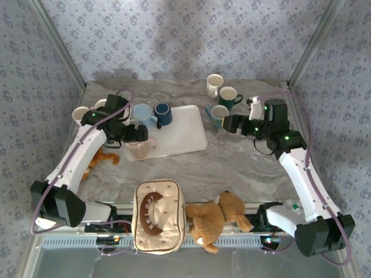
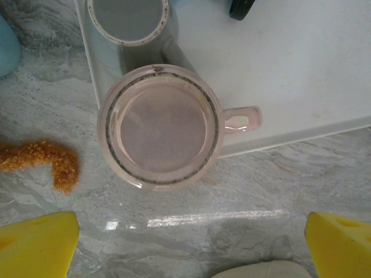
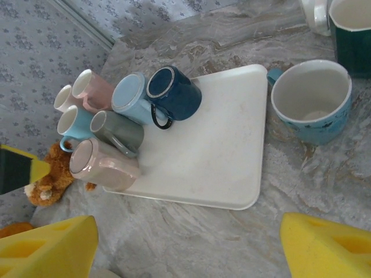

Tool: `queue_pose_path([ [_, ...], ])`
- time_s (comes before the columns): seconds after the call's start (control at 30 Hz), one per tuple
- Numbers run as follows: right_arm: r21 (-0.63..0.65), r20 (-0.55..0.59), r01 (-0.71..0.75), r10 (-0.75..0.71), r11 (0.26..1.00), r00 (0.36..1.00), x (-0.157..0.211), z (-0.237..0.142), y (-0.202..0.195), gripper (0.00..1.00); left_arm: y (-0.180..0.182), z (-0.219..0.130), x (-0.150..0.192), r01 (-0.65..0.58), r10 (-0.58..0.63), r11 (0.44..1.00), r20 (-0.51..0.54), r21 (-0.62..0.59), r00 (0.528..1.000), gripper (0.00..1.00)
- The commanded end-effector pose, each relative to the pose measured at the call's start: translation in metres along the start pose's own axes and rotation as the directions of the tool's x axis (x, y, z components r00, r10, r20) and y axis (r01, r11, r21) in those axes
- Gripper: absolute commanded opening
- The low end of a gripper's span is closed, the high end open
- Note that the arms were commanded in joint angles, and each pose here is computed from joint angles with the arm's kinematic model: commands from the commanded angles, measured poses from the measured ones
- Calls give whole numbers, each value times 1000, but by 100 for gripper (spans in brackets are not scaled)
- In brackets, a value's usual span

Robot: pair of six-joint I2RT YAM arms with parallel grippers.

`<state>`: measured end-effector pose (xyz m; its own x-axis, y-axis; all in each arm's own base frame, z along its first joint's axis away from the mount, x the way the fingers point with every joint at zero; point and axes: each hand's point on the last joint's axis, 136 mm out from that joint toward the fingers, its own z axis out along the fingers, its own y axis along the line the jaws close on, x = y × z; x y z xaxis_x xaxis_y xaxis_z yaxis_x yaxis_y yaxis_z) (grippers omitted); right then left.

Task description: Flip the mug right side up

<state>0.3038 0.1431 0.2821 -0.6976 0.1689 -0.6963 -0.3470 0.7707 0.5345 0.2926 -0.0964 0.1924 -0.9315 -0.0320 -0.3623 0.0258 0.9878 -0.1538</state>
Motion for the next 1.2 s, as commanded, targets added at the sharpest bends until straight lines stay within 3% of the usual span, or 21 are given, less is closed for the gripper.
queue_pose_path([
  [0.0, -40, 15, -38, 39, 998, 999, -1, -2, 5, 84, 4, 10, -4, 1, -1, 999, 6, -37, 1000, 99],
  [0.3, -111, -101, -196, 185, 974, 978, 8, 23, 5, 84, 13, 40, -1, 1, -5, 996, -47, -90, 999, 100],
  [0.97, -109, -119, -226, 213, 968, 970, 18, 32, -2, 84, 14, 79, -12, 18, -24, 997, -80, -74, 997, 99],
  [1.17, -106, -133, -241, 226, 965, 965, 22, 31, -3, 83, 15, 81, -8, 24, -30, 997, -94, -68, 995, 91],
])
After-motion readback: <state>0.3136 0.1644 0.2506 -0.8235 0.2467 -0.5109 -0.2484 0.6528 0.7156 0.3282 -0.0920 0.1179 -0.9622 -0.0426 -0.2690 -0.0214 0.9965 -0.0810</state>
